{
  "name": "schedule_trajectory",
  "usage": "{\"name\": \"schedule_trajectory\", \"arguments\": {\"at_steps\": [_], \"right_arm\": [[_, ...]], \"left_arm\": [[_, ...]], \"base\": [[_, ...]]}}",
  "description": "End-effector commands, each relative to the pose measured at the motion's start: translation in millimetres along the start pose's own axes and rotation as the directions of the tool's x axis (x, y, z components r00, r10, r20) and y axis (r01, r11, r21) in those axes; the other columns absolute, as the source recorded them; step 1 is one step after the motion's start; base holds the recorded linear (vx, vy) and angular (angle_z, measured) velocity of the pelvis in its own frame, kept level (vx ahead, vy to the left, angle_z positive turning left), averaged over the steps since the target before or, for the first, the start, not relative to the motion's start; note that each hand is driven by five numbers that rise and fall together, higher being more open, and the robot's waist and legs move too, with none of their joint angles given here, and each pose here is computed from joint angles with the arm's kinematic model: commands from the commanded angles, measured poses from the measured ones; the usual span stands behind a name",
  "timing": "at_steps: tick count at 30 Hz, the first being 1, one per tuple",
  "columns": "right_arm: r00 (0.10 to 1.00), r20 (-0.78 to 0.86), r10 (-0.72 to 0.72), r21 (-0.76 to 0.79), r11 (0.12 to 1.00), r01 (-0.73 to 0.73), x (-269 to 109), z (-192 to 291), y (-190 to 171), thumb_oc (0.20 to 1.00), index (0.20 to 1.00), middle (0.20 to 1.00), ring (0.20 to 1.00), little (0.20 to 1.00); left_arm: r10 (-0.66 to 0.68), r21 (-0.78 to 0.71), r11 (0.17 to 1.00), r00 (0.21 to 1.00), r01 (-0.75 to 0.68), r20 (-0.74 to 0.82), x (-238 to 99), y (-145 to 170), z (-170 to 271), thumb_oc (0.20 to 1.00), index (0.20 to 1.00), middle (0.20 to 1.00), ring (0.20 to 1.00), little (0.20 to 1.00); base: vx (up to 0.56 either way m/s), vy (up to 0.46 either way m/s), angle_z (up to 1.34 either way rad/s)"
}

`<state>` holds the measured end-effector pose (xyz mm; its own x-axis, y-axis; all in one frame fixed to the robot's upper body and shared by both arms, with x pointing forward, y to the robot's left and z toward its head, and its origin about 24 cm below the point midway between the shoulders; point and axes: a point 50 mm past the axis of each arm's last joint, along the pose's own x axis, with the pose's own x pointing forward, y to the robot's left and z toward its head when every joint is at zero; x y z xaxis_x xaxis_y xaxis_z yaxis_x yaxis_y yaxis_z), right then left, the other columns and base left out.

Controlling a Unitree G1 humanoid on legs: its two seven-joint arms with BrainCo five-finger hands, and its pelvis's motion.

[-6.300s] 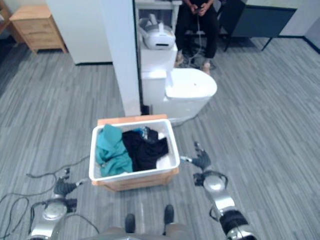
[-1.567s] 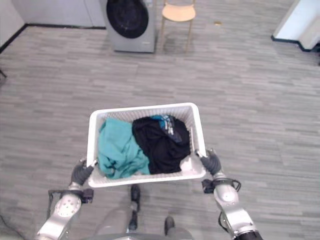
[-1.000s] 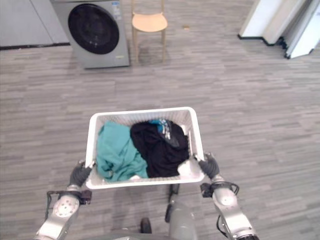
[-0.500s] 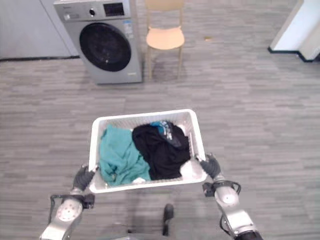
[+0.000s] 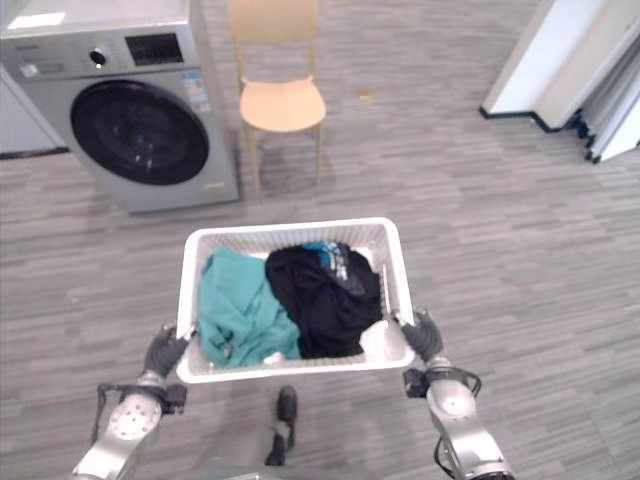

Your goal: Grab the laundry basket,head to the washer,open it,put in the laundry and shut it.

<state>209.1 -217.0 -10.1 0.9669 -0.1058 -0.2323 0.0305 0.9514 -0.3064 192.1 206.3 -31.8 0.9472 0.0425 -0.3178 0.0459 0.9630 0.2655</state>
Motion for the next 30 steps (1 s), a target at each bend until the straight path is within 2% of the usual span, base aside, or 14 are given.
{"name": "schedule_trajectory", "arguments": {"at_steps": [1,8,14,18,30], "right_arm": [[0.951,0.309,0.02,0.157,0.985,-0.072,15,62,6,0.2,0.2,0.2,0.2,0.2],[0.949,0.313,0.04,0.153,0.984,-0.091,17,65,6,0.2,0.2,0.2,0.2,0.2],[0.955,0.295,0.039,0.142,0.986,-0.084,15,59,5,0.2,0.2,0.2,0.2,0.2],[0.95,0.309,0.032,0.139,0.987,-0.078,15,62,1,0.2,0.2,0.2,0.2,0.2],[0.958,0.282,-0.056,0.165,0.986,0.009,16,58,-15,0.2,0.2,0.2,0.2,0.2]], "left_arm": [[-0.011,-0.063,0.998,0.976,0.025,0.218,4,0,39,0.2,0.2,0.2,0.2,0.2],[0.031,-0.083,0.996,0.981,-0.015,0.194,3,8,34,0.2,0.2,0.2,0.2,0.2],[0.062,-0.091,0.995,0.983,-0.047,0.173,2,11,27,0.2,0.2,0.2,0.2,0.2],[0.061,-0.15,0.988,0.988,-0.039,0.14,-2,4,19,0.2,0.2,0.2,0.2,0.2],[0.001,-0.135,0.99,0.977,0.028,0.212,5,-4,39,0.2,0.2,0.2,0.2,0.2]], "base": [[0.16,0.045,-0.18],[0.37,-0.02,-0.01],[0.36,-0.172,0.51],[0.64,-0.516,0.99],[0.28,-0.158,-0.16]]}}
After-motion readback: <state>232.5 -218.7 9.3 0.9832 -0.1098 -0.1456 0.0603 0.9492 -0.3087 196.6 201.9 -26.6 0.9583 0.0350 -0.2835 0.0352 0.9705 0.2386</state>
